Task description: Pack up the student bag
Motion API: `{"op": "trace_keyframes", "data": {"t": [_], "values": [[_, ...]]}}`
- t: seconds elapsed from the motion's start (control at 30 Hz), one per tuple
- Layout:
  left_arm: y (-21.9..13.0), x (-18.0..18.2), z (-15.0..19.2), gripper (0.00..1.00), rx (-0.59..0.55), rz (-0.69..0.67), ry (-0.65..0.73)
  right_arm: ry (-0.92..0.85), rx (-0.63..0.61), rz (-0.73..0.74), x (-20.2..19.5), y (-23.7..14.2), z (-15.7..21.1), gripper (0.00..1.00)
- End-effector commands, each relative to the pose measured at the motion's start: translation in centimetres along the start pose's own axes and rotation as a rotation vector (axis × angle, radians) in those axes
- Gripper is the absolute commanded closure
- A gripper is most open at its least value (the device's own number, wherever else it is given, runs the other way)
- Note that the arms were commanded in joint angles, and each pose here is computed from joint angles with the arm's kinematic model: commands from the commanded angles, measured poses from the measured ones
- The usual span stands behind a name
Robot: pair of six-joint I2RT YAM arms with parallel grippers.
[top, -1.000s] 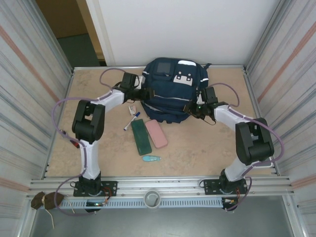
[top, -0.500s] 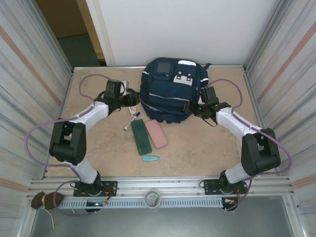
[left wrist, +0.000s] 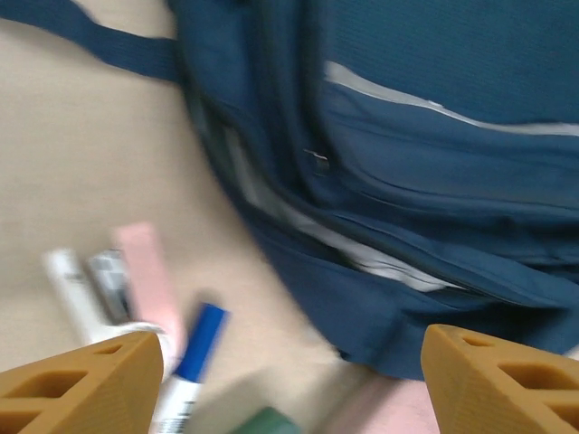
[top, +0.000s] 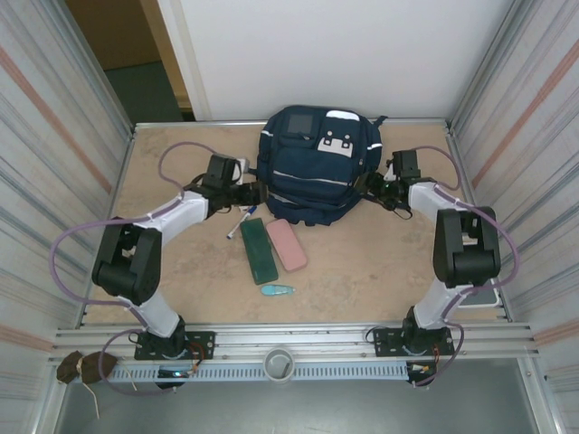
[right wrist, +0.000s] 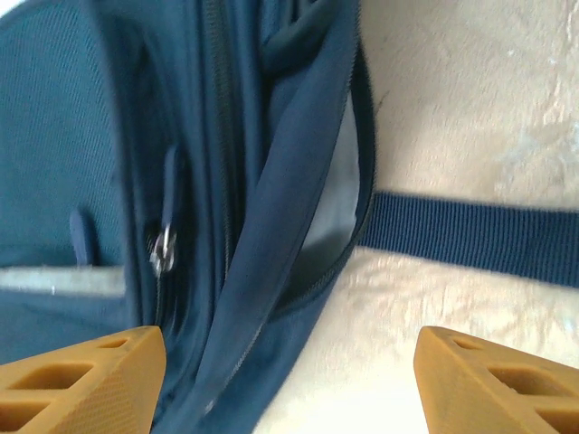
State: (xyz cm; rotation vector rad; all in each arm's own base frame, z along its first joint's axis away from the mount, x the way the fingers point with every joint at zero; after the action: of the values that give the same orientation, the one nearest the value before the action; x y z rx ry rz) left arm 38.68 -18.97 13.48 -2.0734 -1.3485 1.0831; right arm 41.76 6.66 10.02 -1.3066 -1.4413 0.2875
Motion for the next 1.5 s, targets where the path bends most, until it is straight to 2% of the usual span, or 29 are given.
{"op": "trace_keyframes", "data": {"t": [0.0,0.1,0.2,0.3,0.37,0.47,0.6,0.73,0.8,0.9,0.97,1.07,1.17,1.27,1.33,1.47], "values": [[-0.6,-3.3,-0.3,0.23,-0.01,0.086,0.026,0.057,0.02,-0.139,1.4,0.9,-2.3,0.29],[-0.4,-2.1,-1.0,0.23,-0.025,0.021,0.021,0.034,0.051,-0.123,1.8,1.9,-1.5,0.29],[-0.2,-2.1,-1.5,0.22,-0.036,0.035,0.026,0.045,0.046,-0.076,0.4,2.2,-1.0,0.3],[1.3,-1.5,-2.1,0.21,-0.019,0.025,0.012,0.055,0.052,-0.085,0.5,2.4,0.1,0.31],[2.8,-1.0,-2.6,0.21,0.007,0.031,-0.017,0.012,0.04,-0.03,0.6,2.2,1.0,0.31],[4.9,-2.1,-3.0,0.22,0.042,0.081,-0.022,-0.025,0.033,0.042,0.3,2.4,1.6,0.31],[7.7,-4.4,-1.8,0.24,0.119,0.121,-0.025,0.041,0.021,0.048,-1.0,2.6,-0.3,0.32],[10.6,-10.1,-0.6,0.25,0.168,0.245,-0.005,0.092,-0.029,0.047,-2.2,0.7,-3.1,0.33],[11.5,-14.9,-0.1,0.26,0.197,0.336,0.047,0.093,-0.088,0.083,-2.8,-1.6,-4.3,0.32],[10.2,-20.8,0.2,0.26,0.199,0.458,0.164,0.092,-0.151,0.146,-3.9,-4.5,-4.8,0.3],[8.3,-22.0,-0.3,0.26,0.161,0.487,0.228,0.087,-0.175,0.163,-4.1,-5.5,-4.4,0.3],[5.3,-19.6,-2.1,0.24,0.051,0.421,0.262,0.048,-0.185,0.167,-3.2,-6.1,-3.0,0.29],[4.4,-14.2,-4.3,0.23,-0.02,0.307,0.202,-0.03,-0.184,0.136,-0.8,-5.9,-1.6,0.29],[4.9,-9.4,-6.2,0.24,-0.019,0.224,0.103,-0.147,-0.134,0.035,2.9,-4.0,0.2,0.3],[5.5,-7.5,-7.2,0.24,-0.024,0.208,0.049,-0.202,-0.1,0.014,4.5,-2.5,0.8,0.32],[7.6,-5.1,-8.8,0.24,-0.04,0.177,-0.029,-0.197,-0.049,0.032,4.5,0.5,0.9,0.39]]}}
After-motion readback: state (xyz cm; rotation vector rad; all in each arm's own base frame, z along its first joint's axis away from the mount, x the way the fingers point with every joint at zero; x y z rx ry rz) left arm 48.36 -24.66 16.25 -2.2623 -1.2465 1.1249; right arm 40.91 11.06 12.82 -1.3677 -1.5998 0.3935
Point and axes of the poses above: each hand's point on the last joint's axis, 136 mm out from that joint toward the fingers, its own y axis out along the fingers, its own x axis along the line the jaws close on, z = x × y, the point moved 3 cm from there along -y, back along the fingers, and after that the axes turned 2 degrees about -y, right-handed, at the moved point
